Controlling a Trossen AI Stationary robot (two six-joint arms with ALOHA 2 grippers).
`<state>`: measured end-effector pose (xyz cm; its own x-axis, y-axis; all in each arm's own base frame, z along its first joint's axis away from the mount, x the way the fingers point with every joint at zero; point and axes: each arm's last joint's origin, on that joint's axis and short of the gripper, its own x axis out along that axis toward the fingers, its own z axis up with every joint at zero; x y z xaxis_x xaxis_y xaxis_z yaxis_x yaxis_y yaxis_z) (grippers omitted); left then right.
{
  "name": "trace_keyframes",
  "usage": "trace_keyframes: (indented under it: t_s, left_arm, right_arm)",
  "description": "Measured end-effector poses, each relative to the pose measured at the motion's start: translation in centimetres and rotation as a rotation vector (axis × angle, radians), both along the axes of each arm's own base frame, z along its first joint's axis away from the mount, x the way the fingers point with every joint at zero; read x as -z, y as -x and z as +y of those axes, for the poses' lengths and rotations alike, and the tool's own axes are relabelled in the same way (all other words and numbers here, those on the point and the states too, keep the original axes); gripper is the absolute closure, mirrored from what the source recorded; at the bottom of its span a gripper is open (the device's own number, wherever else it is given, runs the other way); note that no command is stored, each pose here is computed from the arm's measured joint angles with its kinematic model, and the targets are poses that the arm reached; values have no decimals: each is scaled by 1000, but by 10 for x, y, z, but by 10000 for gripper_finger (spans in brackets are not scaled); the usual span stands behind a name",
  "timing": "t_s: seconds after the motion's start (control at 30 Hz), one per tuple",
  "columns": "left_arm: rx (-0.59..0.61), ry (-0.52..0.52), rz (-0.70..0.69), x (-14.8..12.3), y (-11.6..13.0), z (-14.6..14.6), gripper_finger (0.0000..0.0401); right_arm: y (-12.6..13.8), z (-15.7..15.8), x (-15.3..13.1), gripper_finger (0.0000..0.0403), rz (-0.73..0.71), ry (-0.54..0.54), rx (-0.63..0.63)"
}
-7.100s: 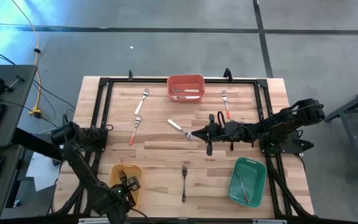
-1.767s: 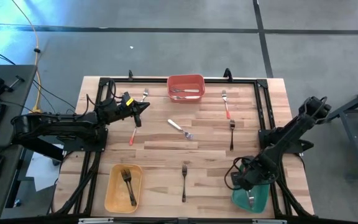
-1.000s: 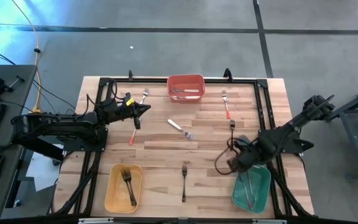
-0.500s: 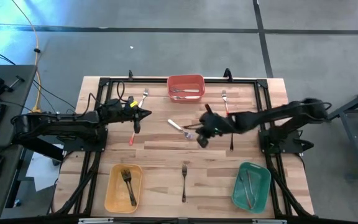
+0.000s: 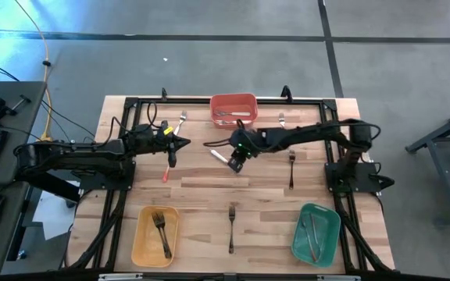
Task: Sort silverware by color (type)
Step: Put the bottom white fork into the orange bin
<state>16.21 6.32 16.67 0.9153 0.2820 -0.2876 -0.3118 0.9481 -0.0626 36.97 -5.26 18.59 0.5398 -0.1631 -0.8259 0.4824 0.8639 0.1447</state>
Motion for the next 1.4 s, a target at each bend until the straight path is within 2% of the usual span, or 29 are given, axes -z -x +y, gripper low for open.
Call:
trace_keyframes:
  t_s: [0.2, 0.43, 0.87, 1.07, 1.2, 1.4]
  left_arm:
    - [0, 0, 3, 0, 0, 0, 401]
    - [1, 3, 18, 2, 1, 0, 401]
    - [3, -3, 21, 2, 0, 0, 401]
    - [5, -10, 23, 2, 0, 0, 401]
    - [5, -10, 22, 2, 0, 0, 401]
    - [5, -10, 22, 2, 1, 0, 401]
  right_arm:
    - [-25, -8, 2, 266, 85, -4, -8]
    - [-45, -10, 20, 270, 175, -54, -38]
    - [-49, -8, 50, 270, 257, -145, -70]
    - [-49, -11, 57, 272, 278, -148, -67]
    - [-48, -17, 57, 299, 278, -145, -63]
    - [-48, -28, 55, 381, 279, -122, -77]
